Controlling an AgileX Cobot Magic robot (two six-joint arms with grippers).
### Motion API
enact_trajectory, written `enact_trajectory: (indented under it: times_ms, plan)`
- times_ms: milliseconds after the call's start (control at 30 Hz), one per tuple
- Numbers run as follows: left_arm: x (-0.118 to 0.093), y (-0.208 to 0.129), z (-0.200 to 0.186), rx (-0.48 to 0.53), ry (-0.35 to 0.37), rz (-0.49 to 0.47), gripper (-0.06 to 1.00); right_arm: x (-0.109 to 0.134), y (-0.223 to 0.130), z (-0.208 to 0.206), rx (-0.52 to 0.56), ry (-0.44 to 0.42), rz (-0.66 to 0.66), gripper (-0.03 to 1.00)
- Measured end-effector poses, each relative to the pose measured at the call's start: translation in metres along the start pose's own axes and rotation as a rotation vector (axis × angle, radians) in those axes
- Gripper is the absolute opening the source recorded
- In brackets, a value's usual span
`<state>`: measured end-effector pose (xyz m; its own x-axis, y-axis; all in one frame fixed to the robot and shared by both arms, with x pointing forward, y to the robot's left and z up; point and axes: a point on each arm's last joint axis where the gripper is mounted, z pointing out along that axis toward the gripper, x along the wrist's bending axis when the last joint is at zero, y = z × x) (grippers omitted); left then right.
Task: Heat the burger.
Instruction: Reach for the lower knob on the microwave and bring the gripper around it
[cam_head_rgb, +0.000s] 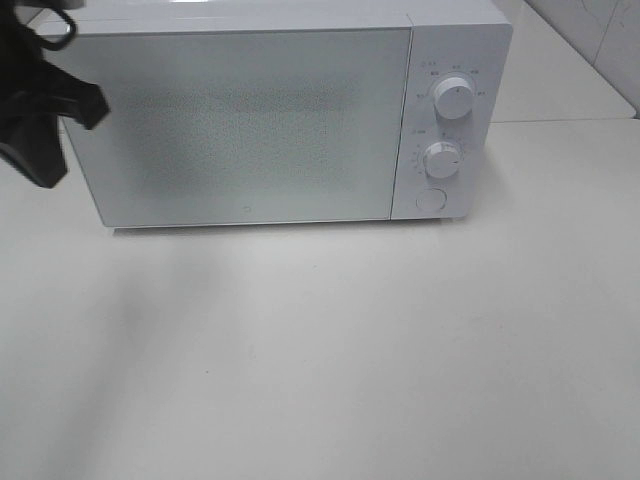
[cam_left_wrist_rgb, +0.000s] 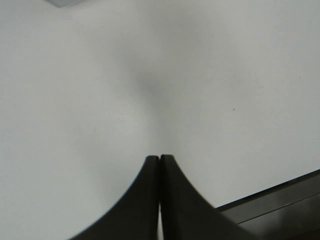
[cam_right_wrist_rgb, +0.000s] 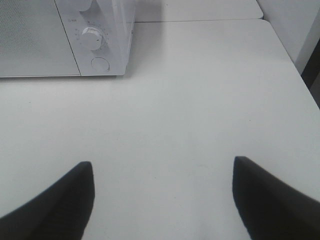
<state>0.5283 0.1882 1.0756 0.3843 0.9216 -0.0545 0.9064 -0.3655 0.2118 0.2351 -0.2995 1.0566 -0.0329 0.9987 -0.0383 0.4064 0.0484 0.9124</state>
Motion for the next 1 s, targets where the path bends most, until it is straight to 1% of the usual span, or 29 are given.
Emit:
enact_trajectory:
  times_ms: [33, 67, 100, 133, 167, 200, 233, 267, 300, 333, 367, 400, 433, 467, 500, 533, 567, 600, 633, 667, 700, 733, 767, 800, 833, 900, 1000]
  plan:
    - [0.0, 0.0, 0.0, 0.0, 0.0, 0.0, 0.0, 0.0, 0.0, 0.0, 0.0, 0.0, 0.0, 0.72]
    - [0.011, -0.015, -0.01, -0.016, 0.01, -0.039, 0.0, 0.0, 0.0, 0.0, 0.0, 0.0, 0.0, 0.72]
    - [0.017, -0.023, -0.014, -0.023, 0.016, -0.062, 0.0, 0.0, 0.0, 0.0, 0.0, 0.0, 0.0, 0.72]
    - [0.017, -0.023, -0.014, -0.023, 0.016, -0.062, 0.0, 0.0, 0.0, 0.0, 0.0, 0.0, 0.0, 0.72]
    - [0.027, -0.042, -0.024, -0.041, 0.032, -0.105, 0.0, 0.0, 0.0, 0.0, 0.0, 0.0, 0.0, 0.72]
    - [0.027, -0.042, -0.024, -0.041, 0.032, -0.105, 0.0, 0.0, 0.0, 0.0, 0.0, 0.0, 0.0, 0.72]
    - [0.033, -0.061, -0.032, -0.057, 0.047, -0.138, 0.0, 0.0, 0.0, 0.0, 0.0, 0.0, 0.0, 0.72]
    - [0.035, -0.072, -0.035, -0.067, 0.054, -0.151, 0.0, 0.0, 0.0, 0.0, 0.0, 0.0, 0.0, 0.72]
    - [0.035, -0.072, -0.035, -0.067, 0.054, -0.151, 0.0, 0.0, 0.0, 0.0, 0.0, 0.0, 0.0, 0.72]
    - [0.038, -0.094, -0.041, -0.085, 0.068, -0.181, 0.0, 0.0, 0.0, 0.0, 0.0, 0.0, 0.0, 0.72]
    - [0.039, -0.103, -0.043, -0.093, 0.073, -0.192, 0.0, 0.0, 0.0, 0.0, 0.0, 0.0, 0.0, 0.72]
    - [0.039, -0.103, -0.043, -0.093, 0.073, -0.192, 0.0, 0.0, 0.0, 0.0, 0.0, 0.0, 0.0, 0.72]
    - [0.037, -0.125, -0.046, -0.112, 0.085, -0.205, 0.0, 0.0, 0.0, 0.0, 0.0, 0.0, 0.0, 0.72]
    - [0.037, -0.125, -0.046, -0.112, 0.085, -0.205, 0.0, 0.0, 0.0, 0.0, 0.0, 0.0, 0.0, 0.72]
    - [0.032, -0.144, -0.048, -0.136, 0.09, -0.207, 0.0, 0.0, 0.0, 0.0, 0.0, 0.0, 0.0, 0.72]
    - [0.03, -0.155, -0.049, -0.153, 0.093, -0.206, 0.0, 0.0, 0.0, 0.0, 0.0, 0.0, 0.0, 0.72]
    - [0.03, -0.155, -0.049, -0.153, 0.093, -0.206, 0.0, 0.0, 0.0, 0.0, 0.0, 0.0, 0.0, 0.72]
    - [0.025, -0.173, -0.051, -0.186, 0.098, -0.203, 0.0, 0.0, 0.0, 0.0, 0.0, 0.0, 0.0, 0.72]
    - [0.022, -0.183, -0.051, -0.203, 0.1, -0.202, 0.0, 0.0, 0.0, 0.0, 0.0, 0.0, 0.0, 0.72]
    - [0.022, -0.183, -0.051, -0.203, 0.1, -0.202, 0.0, 0.0, 0.0, 0.0, 0.0, 0.0, 0.0, 0.72]
    - [0.018, -0.2, -0.052, -0.244, 0.106, -0.199, 0.0, 0.0, 0.0, 0.0, 0.0, 0.0, 0.0, 0.72]
    - [0.015, -0.209, -0.053, -0.27, 0.11, -0.198, 0.0, 0.0, 0.0, 0.0, 0.0, 0.0, 0.0, 0.72]
    - [0.015, -0.209, -0.053, -0.27, 0.11, -0.198, 0.0, 0.0, 0.0, 0.0, 0.0, 0.0, 0.0, 0.72]
    - [0.011, -0.225, -0.052, -0.314, 0.116, -0.194, 0.0, 0.0, 0.0, 0.0, 0.0, 0.0, 0.0, 0.72]
    - [0.011, -0.225, -0.052, -0.314, 0.116, -0.194, 0.0, 0.0, 0.0, 0.0, 0.0, 0.0, 0.0, 0.72]
    - [0.003, -0.257, -0.054, -0.444, 0.132, -0.183, 0.0, 0.0, 0.0, 0.0, 0.0, 0.0, 0.0, 0.72]
    - [0.002, -0.262, -0.054, -0.471, 0.136, -0.181, 0.0, 0.0, 0.0, 0.0, 0.0, 0.0, 0.0, 0.72]
